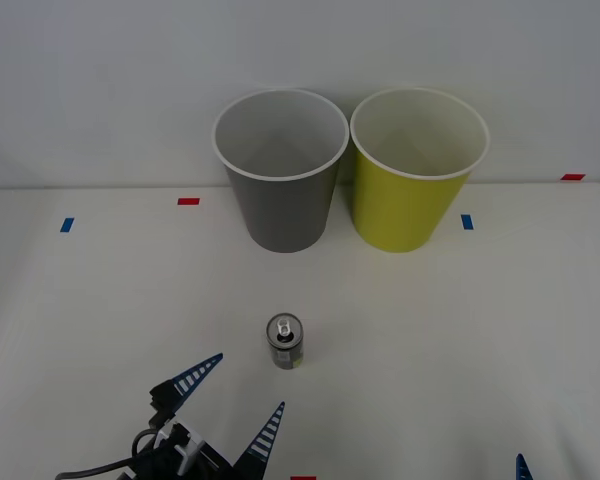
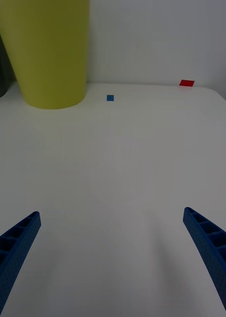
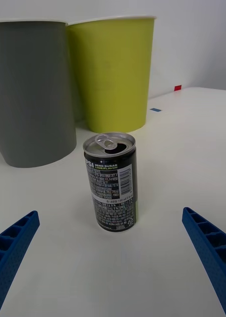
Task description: Put cans in the gray bin and PET bottles in the light green bin.
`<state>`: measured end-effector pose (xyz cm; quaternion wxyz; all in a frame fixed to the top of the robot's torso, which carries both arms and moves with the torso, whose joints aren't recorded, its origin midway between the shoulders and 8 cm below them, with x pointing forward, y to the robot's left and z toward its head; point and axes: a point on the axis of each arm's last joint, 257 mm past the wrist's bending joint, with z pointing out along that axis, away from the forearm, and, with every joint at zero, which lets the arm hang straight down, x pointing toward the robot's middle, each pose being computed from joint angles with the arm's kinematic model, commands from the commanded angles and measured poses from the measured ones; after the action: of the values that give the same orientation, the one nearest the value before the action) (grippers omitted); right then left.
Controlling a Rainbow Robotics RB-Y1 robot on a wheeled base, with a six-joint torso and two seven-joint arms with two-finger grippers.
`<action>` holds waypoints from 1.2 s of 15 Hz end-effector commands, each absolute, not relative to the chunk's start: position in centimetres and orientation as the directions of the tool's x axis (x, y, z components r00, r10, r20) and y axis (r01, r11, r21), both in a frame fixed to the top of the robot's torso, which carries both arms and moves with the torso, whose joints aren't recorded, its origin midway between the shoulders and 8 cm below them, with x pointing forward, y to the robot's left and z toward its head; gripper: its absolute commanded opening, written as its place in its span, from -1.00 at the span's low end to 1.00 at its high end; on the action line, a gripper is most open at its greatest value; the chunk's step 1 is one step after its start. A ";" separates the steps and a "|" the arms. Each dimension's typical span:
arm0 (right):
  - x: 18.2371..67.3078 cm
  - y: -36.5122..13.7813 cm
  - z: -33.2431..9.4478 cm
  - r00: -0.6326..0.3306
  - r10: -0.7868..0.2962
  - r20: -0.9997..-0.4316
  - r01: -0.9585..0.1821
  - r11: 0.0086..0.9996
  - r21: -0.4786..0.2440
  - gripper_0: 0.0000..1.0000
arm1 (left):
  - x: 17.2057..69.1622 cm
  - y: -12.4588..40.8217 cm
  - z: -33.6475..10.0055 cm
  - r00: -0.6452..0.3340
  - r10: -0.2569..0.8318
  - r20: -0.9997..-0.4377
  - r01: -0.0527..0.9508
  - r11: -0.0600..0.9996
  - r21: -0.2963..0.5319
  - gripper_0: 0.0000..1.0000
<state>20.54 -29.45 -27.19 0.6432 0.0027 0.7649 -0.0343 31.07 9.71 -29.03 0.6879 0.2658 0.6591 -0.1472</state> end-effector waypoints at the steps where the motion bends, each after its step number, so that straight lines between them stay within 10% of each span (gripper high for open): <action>1: 20.5 -29.4 -27.2 -0.173 -0.040 -0.984 0.048 0.998 -0.049 1.00 | 31.6 9.1 -29.4 0.088 0.146 -0.985 0.576 0.800 0.170 1.00; 18: 20.5 -29.4 -27.2 -0.173 -0.040 -0.984 0.048 0.998 -0.049 1.00 | 36.6 3.6 -28.8 0.080 0.093 -0.992 0.638 0.760 0.123 1.00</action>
<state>20.54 -29.45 -27.19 0.6432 0.0027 0.7649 -0.0343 36.23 3.86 -28.95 0.6778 0.2820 0.6488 -0.2003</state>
